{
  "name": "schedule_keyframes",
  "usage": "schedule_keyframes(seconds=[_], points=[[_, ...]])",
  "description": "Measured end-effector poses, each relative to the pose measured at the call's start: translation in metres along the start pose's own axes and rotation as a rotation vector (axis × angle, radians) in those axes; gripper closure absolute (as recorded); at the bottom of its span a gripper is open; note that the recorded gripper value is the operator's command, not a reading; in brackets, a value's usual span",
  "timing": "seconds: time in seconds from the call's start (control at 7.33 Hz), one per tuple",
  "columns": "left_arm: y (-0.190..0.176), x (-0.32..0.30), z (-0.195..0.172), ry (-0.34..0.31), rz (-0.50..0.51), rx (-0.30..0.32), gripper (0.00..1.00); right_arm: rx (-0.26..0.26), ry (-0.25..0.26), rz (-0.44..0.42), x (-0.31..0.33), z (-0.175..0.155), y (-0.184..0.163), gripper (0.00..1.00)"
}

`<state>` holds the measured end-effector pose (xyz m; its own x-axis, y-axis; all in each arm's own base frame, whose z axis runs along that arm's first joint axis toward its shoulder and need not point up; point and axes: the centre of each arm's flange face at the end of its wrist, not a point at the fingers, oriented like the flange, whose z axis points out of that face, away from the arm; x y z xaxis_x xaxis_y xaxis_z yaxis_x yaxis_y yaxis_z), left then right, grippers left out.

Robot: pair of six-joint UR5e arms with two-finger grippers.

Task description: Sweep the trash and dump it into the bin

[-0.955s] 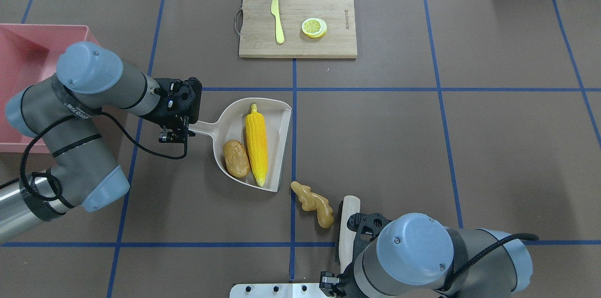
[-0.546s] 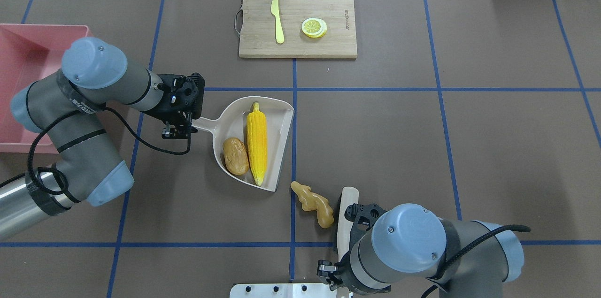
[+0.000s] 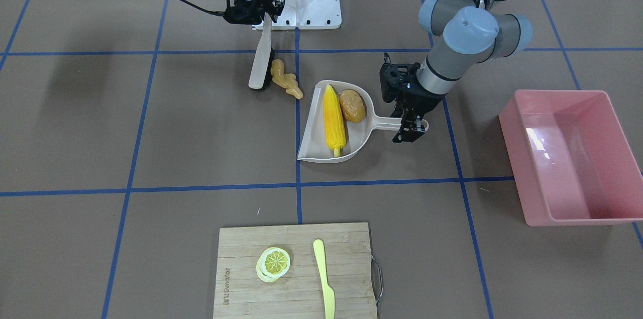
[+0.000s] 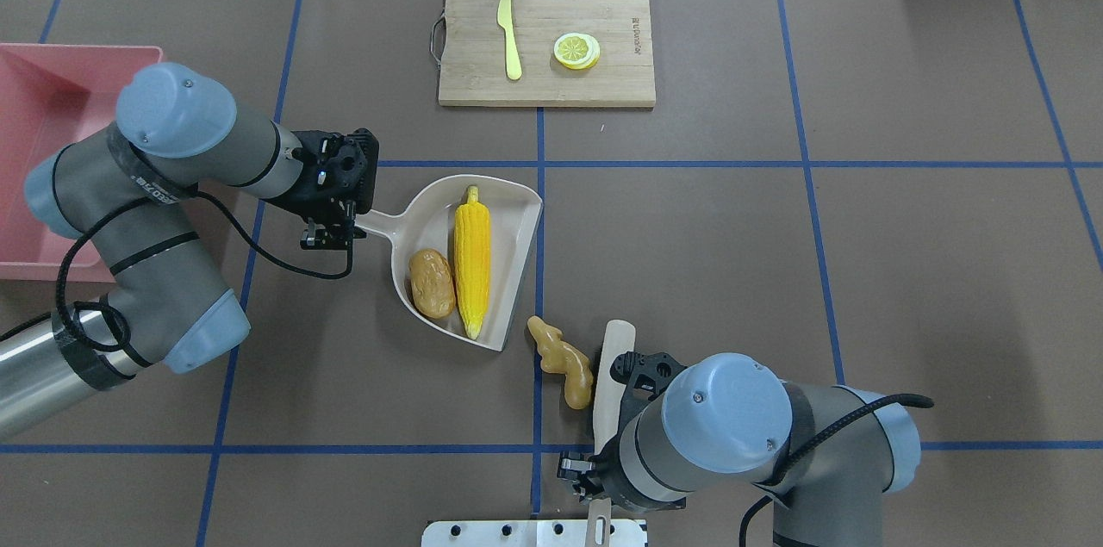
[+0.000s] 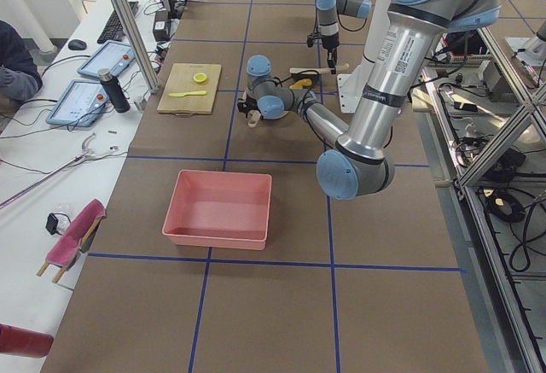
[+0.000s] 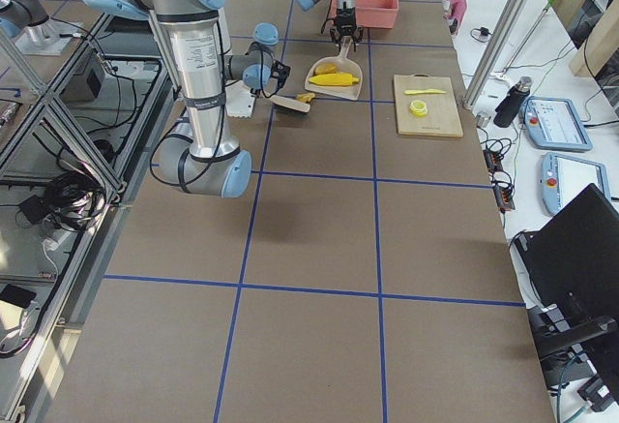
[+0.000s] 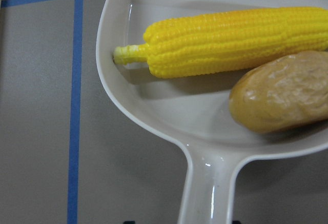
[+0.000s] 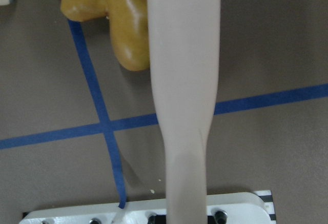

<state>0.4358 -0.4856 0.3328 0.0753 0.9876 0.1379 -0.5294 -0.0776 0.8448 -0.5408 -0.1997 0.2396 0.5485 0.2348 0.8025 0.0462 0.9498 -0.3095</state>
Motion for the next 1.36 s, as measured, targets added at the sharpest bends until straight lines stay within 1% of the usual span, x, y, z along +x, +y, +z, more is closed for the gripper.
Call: schedule_keyframes(seconds=[0.27,0.68,0.96,1.36], points=[[0.0,0.0,0.0,-0.001,0.001,0.001,0.47,0.01,-0.032,-0.002,-0.008,-0.004,-0.007,1.0],[0.001,-0.001,-0.001,-0.003,0.005,0.001,0.47,0.024,-0.086,-0.007,-0.022,0.0,-0.022,1.0],[0.002,-0.004,-0.003,-0.007,0.013,0.0,0.47,0.028,-0.123,-0.014,-0.03,-0.002,-0.026,1.0],[0.006,-0.009,-0.006,-0.016,0.025,-0.004,0.47,0.045,-0.183,-0.013,-0.042,0.009,-0.034,1.0]])
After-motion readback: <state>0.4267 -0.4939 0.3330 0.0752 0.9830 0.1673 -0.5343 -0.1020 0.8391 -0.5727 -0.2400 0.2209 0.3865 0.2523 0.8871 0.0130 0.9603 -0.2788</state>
